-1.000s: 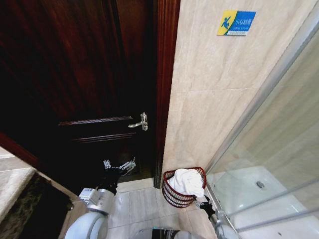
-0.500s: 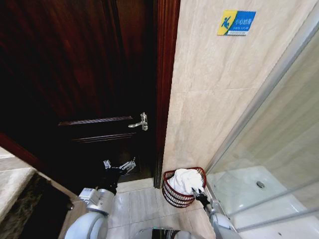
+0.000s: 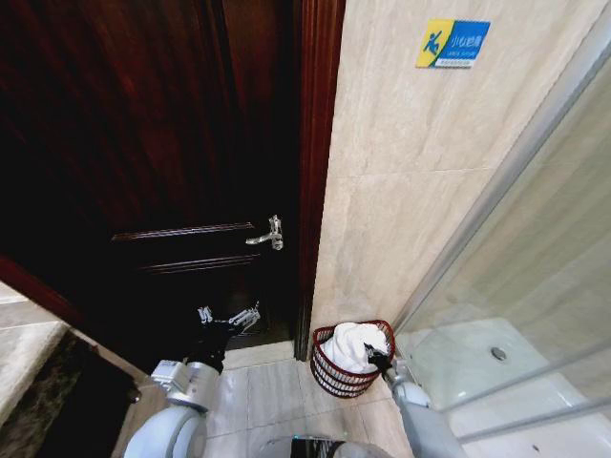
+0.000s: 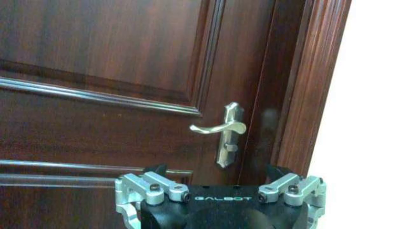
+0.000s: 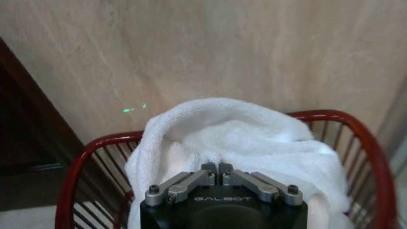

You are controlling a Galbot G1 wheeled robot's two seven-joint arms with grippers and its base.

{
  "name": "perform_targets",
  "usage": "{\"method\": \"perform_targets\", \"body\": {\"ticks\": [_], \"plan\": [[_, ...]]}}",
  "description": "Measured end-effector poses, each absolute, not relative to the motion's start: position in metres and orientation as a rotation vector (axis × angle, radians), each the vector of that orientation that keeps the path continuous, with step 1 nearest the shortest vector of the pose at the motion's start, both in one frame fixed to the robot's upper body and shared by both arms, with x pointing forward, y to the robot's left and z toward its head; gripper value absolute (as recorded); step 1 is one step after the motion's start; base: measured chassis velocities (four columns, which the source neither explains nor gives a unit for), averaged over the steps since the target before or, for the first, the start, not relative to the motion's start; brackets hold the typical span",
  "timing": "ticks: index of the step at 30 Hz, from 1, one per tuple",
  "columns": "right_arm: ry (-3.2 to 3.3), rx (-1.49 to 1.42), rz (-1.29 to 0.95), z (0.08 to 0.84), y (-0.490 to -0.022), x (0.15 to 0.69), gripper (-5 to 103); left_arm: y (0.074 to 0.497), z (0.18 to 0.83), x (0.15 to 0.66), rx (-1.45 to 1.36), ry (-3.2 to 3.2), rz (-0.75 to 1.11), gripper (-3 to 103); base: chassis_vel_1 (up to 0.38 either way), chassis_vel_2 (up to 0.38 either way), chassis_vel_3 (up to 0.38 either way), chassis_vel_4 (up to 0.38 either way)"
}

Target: Discard the used towel into the hamper.

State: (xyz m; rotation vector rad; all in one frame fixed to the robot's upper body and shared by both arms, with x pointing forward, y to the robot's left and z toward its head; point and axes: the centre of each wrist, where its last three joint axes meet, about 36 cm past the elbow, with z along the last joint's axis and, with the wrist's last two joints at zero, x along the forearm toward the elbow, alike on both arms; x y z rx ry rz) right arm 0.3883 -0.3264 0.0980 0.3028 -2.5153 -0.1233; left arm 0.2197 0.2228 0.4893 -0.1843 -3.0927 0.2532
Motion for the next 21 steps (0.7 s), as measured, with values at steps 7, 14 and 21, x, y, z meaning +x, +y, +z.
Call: {"method": "perform_targets", "body": {"ticks": [7,14,21], "plan": [[-2.399,0.303,-0.068,0.077,-0.314,0.4,1,0.223,0.489,0.22,-0.184,-3.093,0.253,100,0.0,0.0,0.0,0.0],[-2.332,0.282,-0.05,0.07,-0.316,0.402,1,0.223,0.489,0.22,-0.184,-3.093,0.253,100,0.0,0.0,0.0,0.0],[-2.287,0.227,-0.057,0.07,-0.325,0.402,1,0.223,0.489,0.22,-0.184,-3.093,0.253,100,0.0,0.0,0.0,0.0]]}}
